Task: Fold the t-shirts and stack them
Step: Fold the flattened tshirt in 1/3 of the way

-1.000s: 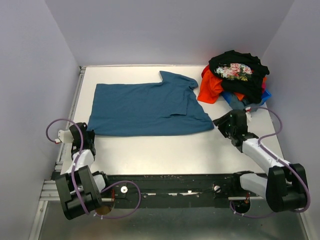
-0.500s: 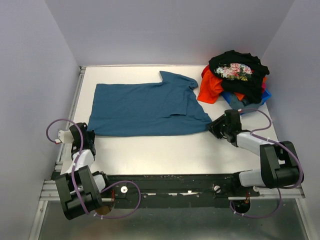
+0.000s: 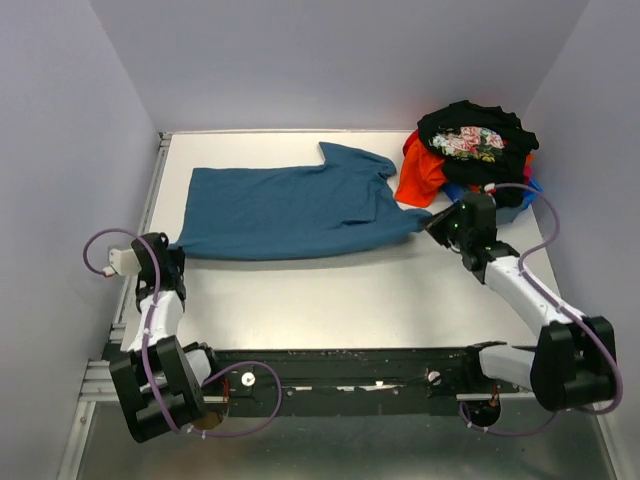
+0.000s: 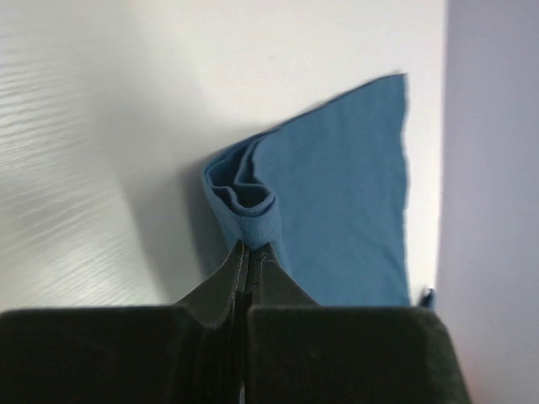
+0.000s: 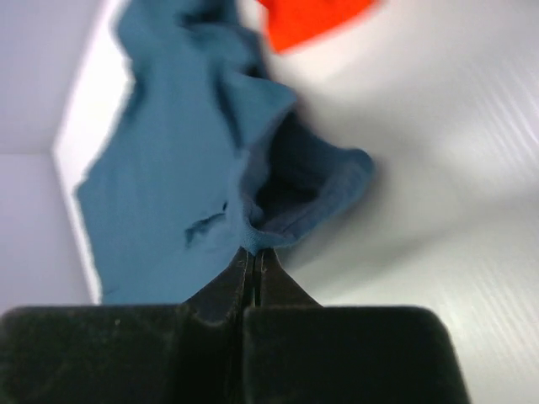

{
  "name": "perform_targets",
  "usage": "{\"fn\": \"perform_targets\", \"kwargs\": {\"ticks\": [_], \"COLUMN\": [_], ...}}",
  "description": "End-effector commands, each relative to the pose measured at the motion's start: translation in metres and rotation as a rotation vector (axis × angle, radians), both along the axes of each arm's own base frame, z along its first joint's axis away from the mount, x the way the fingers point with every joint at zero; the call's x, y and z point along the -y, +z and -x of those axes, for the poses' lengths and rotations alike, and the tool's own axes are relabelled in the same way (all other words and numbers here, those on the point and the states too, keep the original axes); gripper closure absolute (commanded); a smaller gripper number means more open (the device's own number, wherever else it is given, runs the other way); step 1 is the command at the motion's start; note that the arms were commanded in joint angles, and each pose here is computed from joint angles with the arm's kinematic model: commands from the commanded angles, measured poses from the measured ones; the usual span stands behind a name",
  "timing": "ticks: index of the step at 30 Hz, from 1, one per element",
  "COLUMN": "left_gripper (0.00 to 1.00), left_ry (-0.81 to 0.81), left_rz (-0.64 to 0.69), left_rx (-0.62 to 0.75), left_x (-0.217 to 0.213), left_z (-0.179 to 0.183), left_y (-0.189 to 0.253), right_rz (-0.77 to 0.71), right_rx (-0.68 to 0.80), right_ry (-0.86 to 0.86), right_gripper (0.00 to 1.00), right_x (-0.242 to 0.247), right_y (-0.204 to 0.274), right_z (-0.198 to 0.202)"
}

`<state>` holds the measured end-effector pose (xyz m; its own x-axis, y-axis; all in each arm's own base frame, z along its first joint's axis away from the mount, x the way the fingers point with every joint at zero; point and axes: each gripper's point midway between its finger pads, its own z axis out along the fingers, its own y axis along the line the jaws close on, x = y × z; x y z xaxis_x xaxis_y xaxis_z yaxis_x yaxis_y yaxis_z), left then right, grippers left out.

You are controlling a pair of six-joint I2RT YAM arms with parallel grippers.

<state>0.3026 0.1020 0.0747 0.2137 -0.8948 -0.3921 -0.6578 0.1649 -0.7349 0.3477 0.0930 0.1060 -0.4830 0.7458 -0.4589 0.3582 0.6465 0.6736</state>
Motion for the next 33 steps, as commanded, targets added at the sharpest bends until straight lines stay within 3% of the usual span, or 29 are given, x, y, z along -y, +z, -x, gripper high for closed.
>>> {"fn": "perform_targets", "kwargs": {"ticks": [1, 5, 12, 17, 25, 29, 33], "left_gripper": [1.0, 1.0, 1.0, 1.0, 1.0, 1.0, 1.0], "left_ry": [0.027, 0.036, -0.069, -0.044, 0.002, 0.022, 0.046], "left_rz": [-0.034, -0.066, 0.044, 0.038, 0.001, -0.047, -0.17], "left_rx": [0.13, 0.126, -0.093, -0.09, 0.037, 0.128, 0.161], "left_x": [-0.009, -0.006, 0.031, 0.033, 0.014, -0.005, -0.026], "left_z": [-0.012, 0.009, 0.056, 0.071, 0.035, 0.0, -0.013], "left_y": [0.067, 0.071, -0.02, -0.029, 0.034, 0.107, 0.187], "right_rz": [0.073, 0.109, 0.102, 0.07, 0.082, 0.079, 0.118], "right_rx": [0.178, 0.137, -0.17, -0.113, 0.009, 0.097, 0.268], "right_ry": [0.025, -0.008, -0.104, -0.151, -0.052, 0.059, 0.056], "right_gripper": [0.99, 0.99, 0.99, 0.99, 0.99, 0.99, 0.99], "right_x": [0.006, 0.019, 0.038, 0.043, 0.025, 0.003, 0.006], "right_y": [0.081, 0.074, -0.027, -0.032, 0.032, 0.109, 0.202], "right_z": [-0.005, 0.022, 0.104, 0.123, 0.058, 0.003, -0.015]}}
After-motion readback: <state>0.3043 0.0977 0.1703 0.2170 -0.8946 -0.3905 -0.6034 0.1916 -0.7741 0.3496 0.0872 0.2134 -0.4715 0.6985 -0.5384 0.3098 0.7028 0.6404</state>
